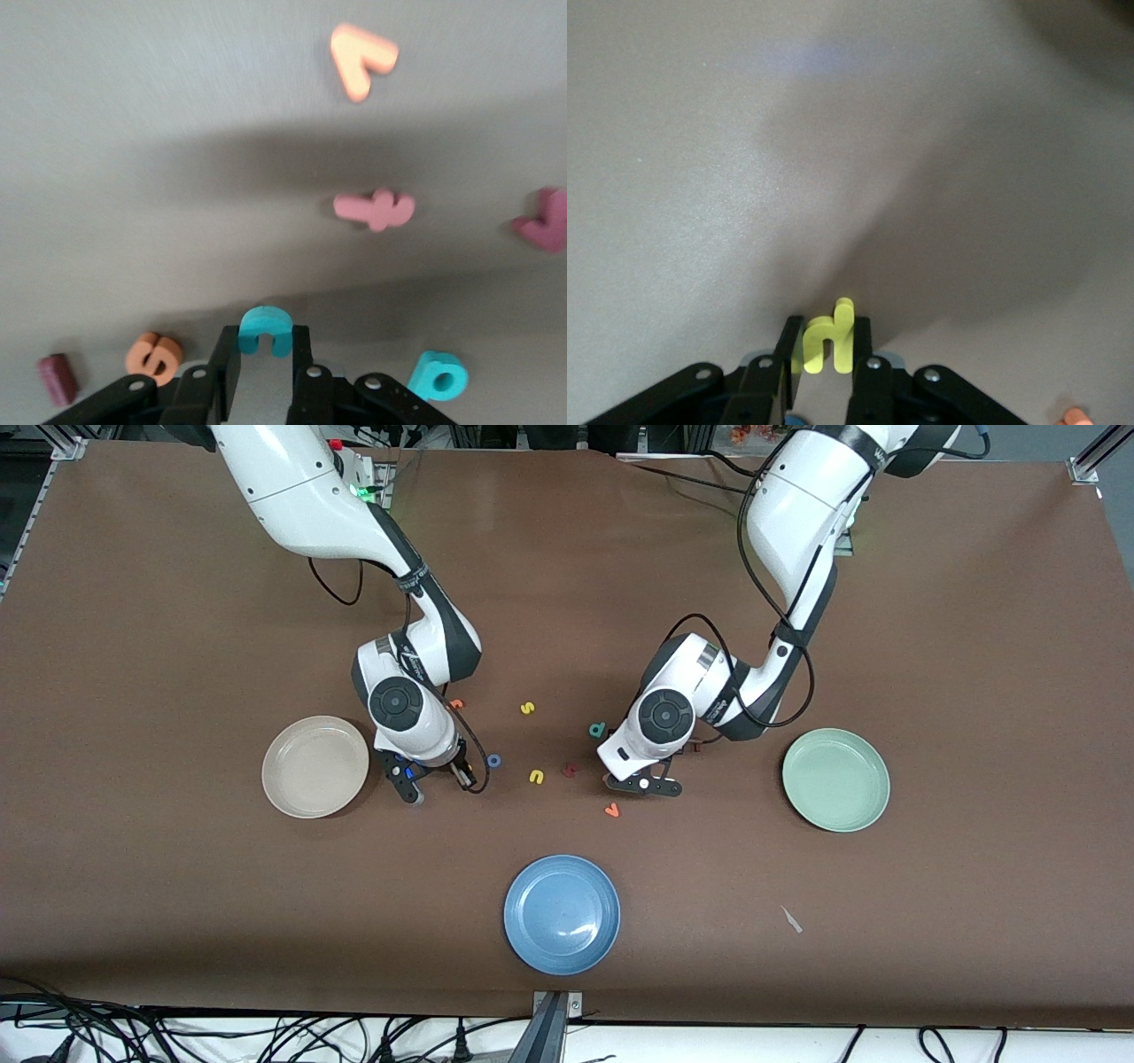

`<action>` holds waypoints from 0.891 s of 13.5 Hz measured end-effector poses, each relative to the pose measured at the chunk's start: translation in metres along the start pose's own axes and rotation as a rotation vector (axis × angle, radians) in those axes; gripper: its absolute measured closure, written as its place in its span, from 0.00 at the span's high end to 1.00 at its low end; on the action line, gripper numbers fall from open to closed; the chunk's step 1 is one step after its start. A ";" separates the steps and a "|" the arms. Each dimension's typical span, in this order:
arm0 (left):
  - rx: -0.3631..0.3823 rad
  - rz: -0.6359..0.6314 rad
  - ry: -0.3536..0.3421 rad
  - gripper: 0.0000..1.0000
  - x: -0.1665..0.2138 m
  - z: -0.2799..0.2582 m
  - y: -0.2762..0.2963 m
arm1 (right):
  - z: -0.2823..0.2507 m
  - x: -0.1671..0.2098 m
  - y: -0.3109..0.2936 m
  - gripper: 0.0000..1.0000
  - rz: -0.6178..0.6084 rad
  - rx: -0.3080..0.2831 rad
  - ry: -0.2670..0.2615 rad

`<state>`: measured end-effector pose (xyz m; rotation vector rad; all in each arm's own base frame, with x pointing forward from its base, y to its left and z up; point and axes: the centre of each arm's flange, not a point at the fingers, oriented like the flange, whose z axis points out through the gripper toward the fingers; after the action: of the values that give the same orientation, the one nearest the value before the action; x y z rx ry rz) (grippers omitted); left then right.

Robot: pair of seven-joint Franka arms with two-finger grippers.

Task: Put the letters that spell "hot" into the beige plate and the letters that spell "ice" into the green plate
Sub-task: 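Drop the yellow letter on beige plate while left drops teal on green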

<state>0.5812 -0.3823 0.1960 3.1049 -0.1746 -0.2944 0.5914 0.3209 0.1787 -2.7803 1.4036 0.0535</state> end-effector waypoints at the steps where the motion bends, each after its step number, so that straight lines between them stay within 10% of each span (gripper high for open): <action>1: -0.007 -0.008 0.020 0.25 0.003 -0.019 -0.005 | 0.000 0.000 0.000 0.26 -0.006 0.001 0.000; 9: 0.085 -0.085 -0.059 0.25 0.018 -0.096 -0.129 | -0.081 0.071 0.032 0.26 -0.699 -0.212 -0.061; 12: 0.080 -0.060 -0.071 0.25 0.029 -0.098 -0.184 | -0.091 0.113 0.054 0.26 -0.790 -0.251 -0.080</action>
<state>0.6479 -0.2019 0.2816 3.1856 -0.0973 -0.4094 0.6167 0.1949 0.2646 -3.2623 0.2207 0.3300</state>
